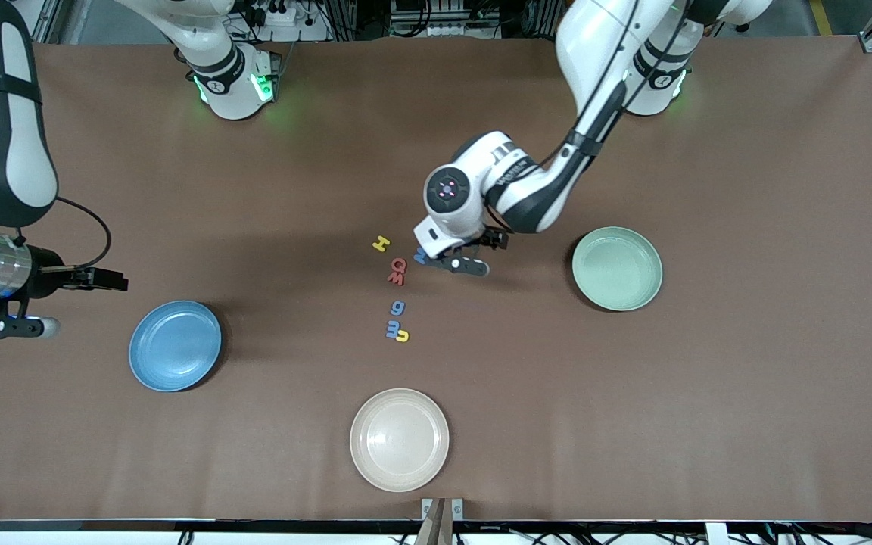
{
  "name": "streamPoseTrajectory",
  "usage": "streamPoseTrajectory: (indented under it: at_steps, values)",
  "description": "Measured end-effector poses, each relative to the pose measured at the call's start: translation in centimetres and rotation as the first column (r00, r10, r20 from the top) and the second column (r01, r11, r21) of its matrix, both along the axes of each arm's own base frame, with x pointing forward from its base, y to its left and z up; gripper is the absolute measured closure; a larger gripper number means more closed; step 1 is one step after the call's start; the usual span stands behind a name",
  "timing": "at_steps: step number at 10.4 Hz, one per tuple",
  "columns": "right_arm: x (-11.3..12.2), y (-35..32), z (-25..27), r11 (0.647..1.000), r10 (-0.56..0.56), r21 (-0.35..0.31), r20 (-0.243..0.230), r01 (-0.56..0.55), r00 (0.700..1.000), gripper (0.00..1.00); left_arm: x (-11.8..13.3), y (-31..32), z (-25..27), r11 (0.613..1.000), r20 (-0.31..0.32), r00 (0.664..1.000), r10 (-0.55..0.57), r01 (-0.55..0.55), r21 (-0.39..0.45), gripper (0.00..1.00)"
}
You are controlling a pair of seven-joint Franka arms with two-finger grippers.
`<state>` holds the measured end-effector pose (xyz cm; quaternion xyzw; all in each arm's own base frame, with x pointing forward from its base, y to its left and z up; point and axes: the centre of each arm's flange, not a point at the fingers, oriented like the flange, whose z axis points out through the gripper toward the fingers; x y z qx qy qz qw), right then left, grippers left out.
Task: Sort upper and lower case letters into plates
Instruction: 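Lower the left gripper and grasp the teal R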
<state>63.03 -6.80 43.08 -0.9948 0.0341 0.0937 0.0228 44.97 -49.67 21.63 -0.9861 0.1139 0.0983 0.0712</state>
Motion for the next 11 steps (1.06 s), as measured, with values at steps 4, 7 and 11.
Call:
streamPoseTrajectory:
  at_steps: [4,7,11]
  values:
    - [0.1,-2.4,0.3,0.999,-0.037,-0.003,0.026,0.037,0.999,0.0,-0.9,-0.5,-2.2,0.997,0.019,1.0,0.001,0.0,-0.083,0.0]
    - [0.5,-2.4,0.6,0.999,-0.037,-0.008,0.062,0.038,0.997,0.0,-2.9,0.0,-5.0,0.99,0.046,0.999,-0.012,0.019,-0.14,0.0]
    - [0.1,-2.2,0.3,1.0,-0.029,-0.002,0.027,0.029,0.999,0.0,-3.8,2.8,-5.1,0.991,0.02,1.0,-0.005,0.007,-0.133,0.0]
